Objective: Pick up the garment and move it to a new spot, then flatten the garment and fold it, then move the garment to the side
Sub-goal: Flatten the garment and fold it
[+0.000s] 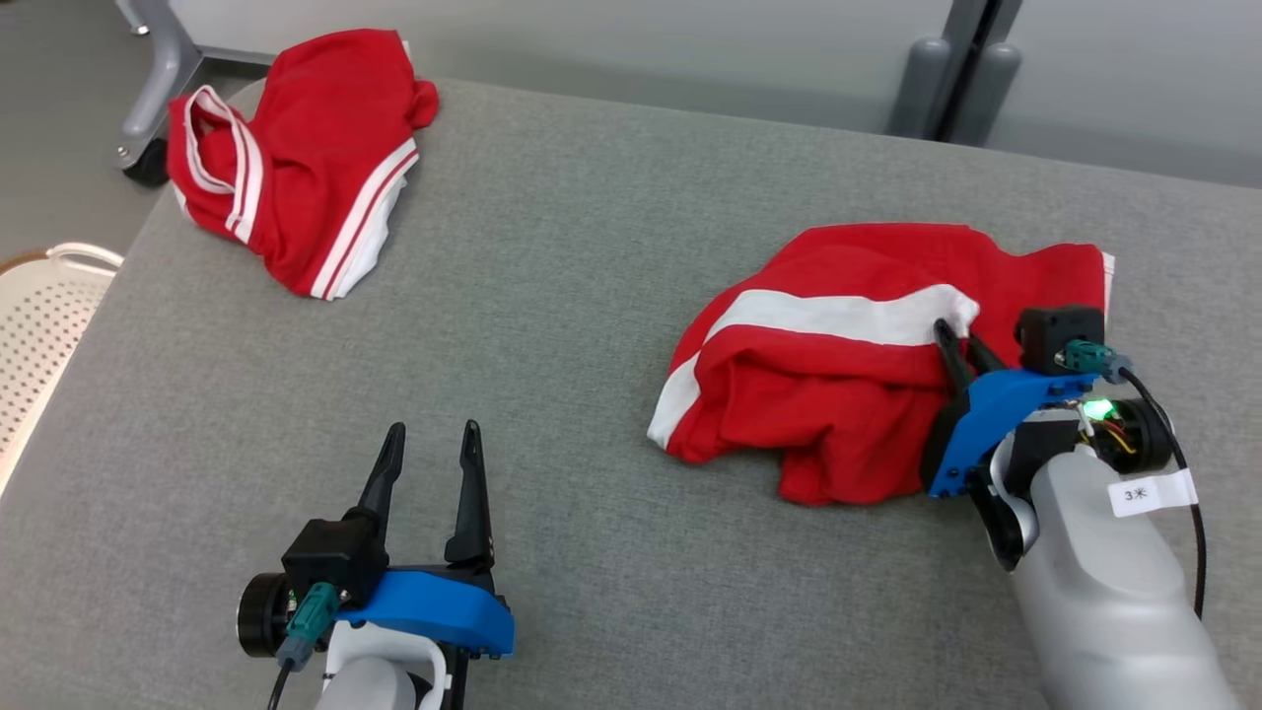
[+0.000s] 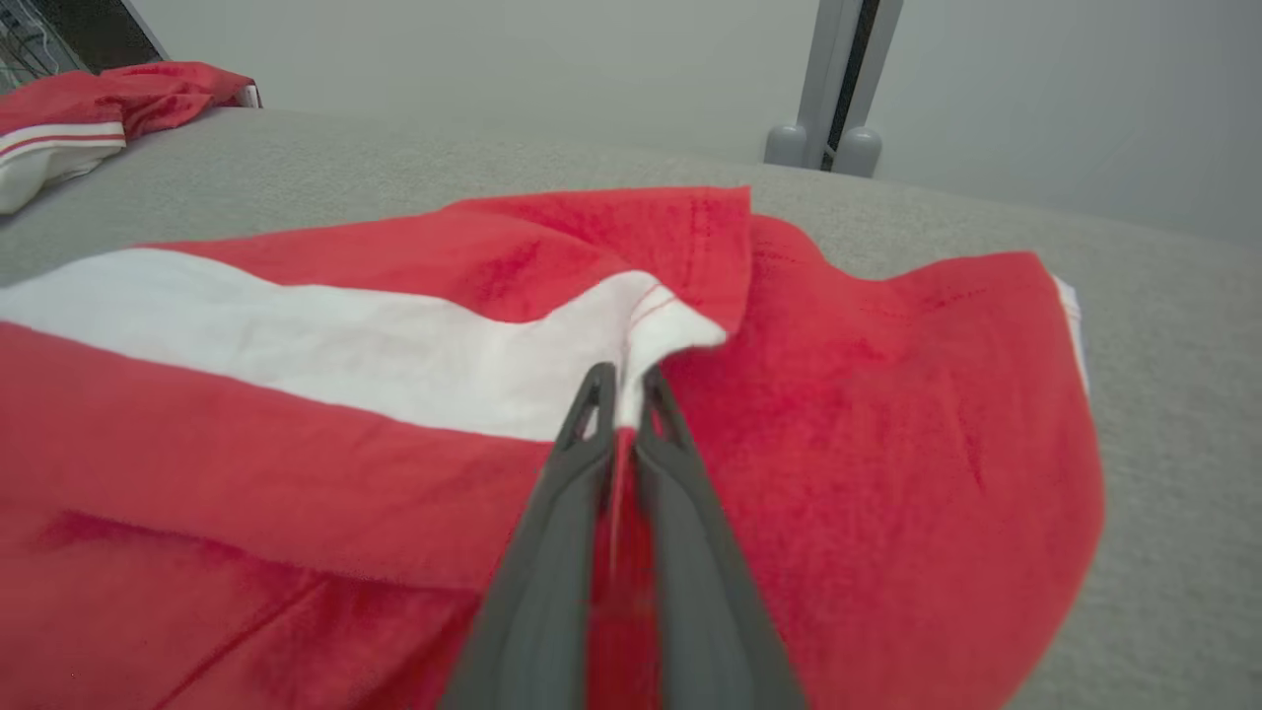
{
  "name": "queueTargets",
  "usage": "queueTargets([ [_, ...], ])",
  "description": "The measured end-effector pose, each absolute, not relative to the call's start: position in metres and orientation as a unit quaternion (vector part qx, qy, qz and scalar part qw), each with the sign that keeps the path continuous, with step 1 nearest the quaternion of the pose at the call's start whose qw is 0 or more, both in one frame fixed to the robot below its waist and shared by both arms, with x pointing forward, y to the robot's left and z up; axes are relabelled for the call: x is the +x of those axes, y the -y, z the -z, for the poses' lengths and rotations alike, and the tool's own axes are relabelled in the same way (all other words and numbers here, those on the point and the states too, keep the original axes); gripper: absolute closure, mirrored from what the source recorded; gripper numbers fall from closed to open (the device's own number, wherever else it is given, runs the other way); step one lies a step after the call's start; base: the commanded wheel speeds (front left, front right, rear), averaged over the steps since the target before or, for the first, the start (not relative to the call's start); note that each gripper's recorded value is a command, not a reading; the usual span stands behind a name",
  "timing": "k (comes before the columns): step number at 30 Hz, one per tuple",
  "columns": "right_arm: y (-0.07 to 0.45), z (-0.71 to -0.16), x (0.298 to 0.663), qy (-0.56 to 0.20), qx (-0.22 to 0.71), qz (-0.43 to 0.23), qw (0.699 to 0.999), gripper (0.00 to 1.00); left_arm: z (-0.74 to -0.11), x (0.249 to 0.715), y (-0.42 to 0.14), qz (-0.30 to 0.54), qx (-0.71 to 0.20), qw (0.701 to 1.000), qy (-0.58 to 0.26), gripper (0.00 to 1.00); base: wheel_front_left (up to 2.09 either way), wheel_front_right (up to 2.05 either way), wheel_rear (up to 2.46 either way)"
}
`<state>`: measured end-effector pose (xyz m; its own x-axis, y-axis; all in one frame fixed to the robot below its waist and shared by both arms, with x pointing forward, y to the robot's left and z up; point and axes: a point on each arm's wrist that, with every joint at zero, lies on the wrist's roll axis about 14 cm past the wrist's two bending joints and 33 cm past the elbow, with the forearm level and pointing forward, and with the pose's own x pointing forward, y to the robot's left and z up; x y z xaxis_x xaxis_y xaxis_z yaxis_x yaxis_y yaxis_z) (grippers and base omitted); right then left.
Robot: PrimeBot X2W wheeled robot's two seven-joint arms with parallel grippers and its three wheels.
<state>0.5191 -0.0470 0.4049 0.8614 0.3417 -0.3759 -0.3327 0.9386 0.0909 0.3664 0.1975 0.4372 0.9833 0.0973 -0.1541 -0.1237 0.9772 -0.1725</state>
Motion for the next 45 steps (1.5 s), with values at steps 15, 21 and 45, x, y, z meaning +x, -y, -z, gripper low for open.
queueTargets([
  [15,0.042,-0.549,0.521,0.024,0.127,-0.199,0.972,1.0,-0.45,0.381,-0.16,0.008,-0.091,0.994,-0.054,0.0,0.0,0.0,0.0],
  [21,0.094,-0.533,0.494,0.022,0.125,-0.136,0.983,1.0,-0.454,0.384,-0.142,0.035,-0.091,0.994,-0.048,0.0,0.0,0.0,0.0],
  [45,0.193,-0.41,0.389,-0.136,0.08,0.005,0.987,1.0,-0.45,0.389,-0.119,0.073,-0.087,0.992,-0.055,0.0,0.0,0.0,0.0],
])
